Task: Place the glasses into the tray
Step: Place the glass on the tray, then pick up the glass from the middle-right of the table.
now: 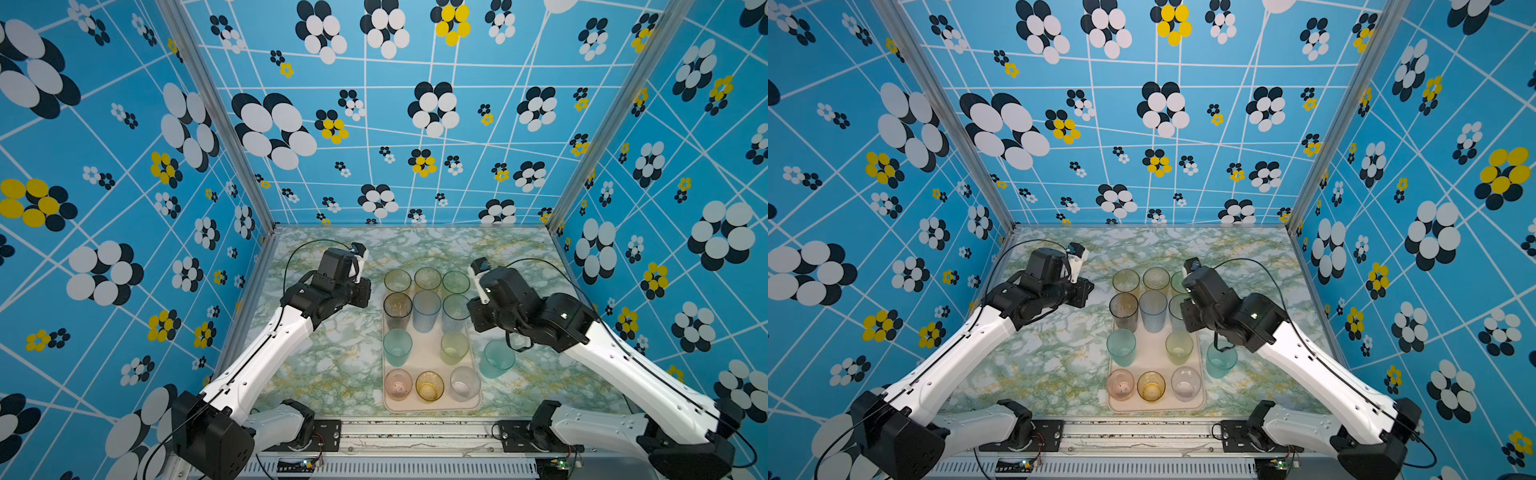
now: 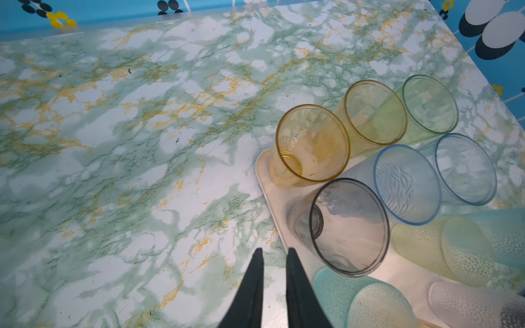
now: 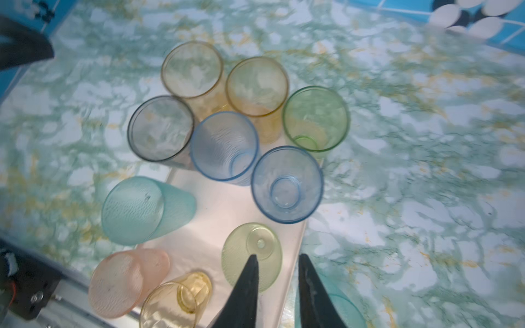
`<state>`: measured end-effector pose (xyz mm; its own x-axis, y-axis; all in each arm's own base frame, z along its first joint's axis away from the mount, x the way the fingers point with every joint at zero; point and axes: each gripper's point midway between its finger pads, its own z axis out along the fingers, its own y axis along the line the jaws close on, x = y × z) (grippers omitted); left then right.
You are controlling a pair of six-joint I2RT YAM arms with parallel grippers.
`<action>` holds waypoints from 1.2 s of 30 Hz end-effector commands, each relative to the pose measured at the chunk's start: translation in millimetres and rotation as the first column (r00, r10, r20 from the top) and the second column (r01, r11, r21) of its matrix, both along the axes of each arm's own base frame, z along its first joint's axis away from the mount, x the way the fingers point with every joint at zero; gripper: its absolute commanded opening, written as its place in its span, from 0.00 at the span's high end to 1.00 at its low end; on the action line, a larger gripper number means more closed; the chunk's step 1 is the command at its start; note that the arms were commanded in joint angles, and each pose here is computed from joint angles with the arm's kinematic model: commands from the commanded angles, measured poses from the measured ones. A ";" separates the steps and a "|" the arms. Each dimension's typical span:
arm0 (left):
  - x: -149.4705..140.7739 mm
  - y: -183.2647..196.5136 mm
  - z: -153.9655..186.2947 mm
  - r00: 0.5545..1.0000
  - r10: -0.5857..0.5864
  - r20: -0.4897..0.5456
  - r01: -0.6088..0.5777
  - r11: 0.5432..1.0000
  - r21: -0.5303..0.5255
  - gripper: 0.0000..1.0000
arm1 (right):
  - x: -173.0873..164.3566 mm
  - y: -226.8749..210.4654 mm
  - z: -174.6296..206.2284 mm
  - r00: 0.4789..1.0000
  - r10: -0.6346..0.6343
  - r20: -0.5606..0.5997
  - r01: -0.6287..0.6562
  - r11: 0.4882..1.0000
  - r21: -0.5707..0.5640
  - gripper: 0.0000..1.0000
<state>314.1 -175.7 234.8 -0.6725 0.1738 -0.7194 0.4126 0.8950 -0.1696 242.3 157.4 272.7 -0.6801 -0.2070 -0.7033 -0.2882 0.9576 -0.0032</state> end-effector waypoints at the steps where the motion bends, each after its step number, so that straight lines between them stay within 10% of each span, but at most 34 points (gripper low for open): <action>1: -3.4 -17.1 15.4 0.998 -0.058 0.031 0.058 0.998 0.027 0.82 | 0.3 -55.1 4.7 0.977 -0.208 0.048 0.210 0.977 -0.047 0.71; 17: -58.3 -184.9 31.5 0.853 -0.522 -0.009 0.522 0.853 0.016 0.82 | 26.5 -136.9 -54.8 0.878 -0.466 -0.109 0.468 0.884 -0.008 0.68; 36: -105.8 -280.3 -36.9 0.620 -0.728 -0.292 0.762 0.648 0.001 0.83 | 52.7 -179.2 -75.5 0.820 -0.540 -0.189 0.552 0.833 0.016 0.66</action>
